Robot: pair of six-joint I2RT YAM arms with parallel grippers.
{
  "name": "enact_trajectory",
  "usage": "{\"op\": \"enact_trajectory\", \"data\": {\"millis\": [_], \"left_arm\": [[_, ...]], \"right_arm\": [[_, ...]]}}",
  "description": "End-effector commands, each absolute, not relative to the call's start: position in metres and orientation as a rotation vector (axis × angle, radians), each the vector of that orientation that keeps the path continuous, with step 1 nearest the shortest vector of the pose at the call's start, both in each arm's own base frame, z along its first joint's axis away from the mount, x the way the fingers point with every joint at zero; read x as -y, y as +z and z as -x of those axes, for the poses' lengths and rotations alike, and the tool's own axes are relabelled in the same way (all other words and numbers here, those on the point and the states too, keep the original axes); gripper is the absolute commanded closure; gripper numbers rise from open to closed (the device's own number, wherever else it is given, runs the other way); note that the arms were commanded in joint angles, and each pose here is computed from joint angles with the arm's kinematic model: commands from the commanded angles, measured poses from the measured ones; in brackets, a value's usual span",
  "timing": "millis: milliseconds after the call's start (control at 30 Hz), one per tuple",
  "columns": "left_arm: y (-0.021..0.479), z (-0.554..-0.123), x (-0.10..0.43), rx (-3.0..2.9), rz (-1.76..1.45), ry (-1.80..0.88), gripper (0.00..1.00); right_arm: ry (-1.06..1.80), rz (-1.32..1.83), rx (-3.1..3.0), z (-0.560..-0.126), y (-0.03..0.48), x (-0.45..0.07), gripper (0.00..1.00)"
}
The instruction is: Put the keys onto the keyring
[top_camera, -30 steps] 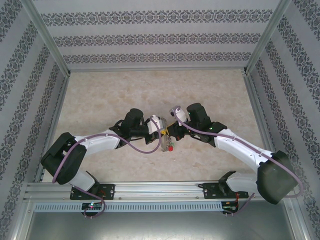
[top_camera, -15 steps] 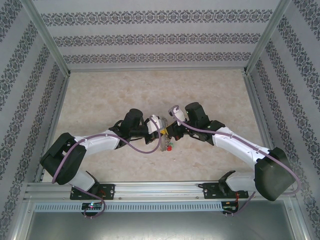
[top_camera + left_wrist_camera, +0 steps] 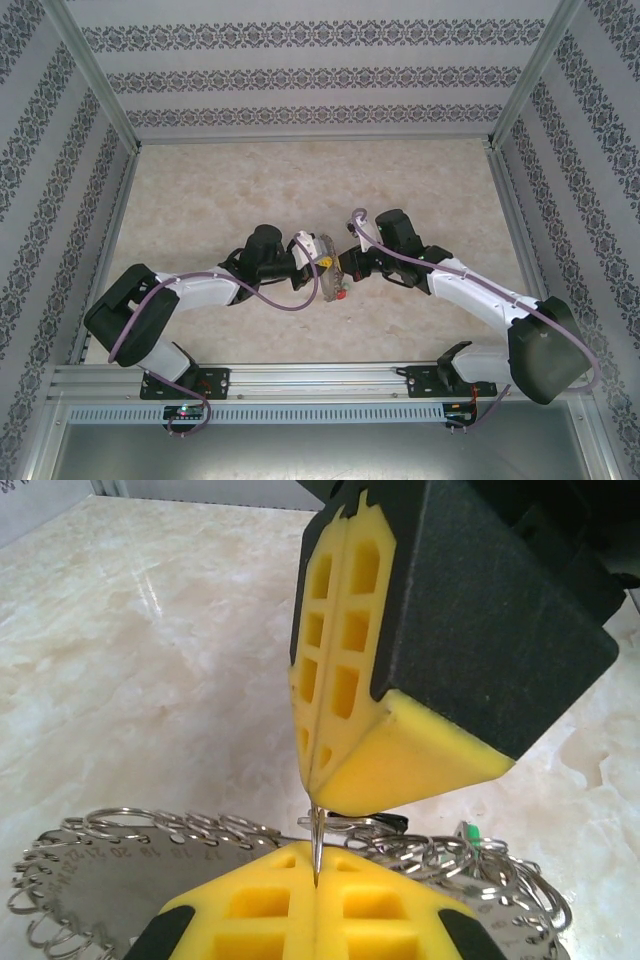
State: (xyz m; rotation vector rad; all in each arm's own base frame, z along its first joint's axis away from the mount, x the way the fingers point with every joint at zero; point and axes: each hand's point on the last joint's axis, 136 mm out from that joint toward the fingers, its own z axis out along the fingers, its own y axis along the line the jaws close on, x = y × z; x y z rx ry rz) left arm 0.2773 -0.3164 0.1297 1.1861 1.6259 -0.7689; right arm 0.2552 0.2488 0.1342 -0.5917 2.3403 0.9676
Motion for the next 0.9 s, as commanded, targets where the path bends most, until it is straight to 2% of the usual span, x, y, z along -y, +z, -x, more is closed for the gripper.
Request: {"op": "enact_trajectory", "data": {"millis": [0, 267, 867], "left_arm": [[0.143, -0.285, 0.319, -1.580, -1.138, -0.789, 1.00], [0.150, -0.285, 0.319, -1.541, -1.082, -0.818, 1.00], [0.183, -0.292, 0.328, -1.428, -0.868, -0.922, 1.00]], "right_arm": [[0.955, 0.474, -2.407, -0.258, 0.126, -0.236, 1.00], [0.990, 0.380, -2.419, -0.270, 0.125, -0.236, 1.00], [1.282, 0.201, -2.503, -0.271, 0.114, -0.239, 1.00]]}}
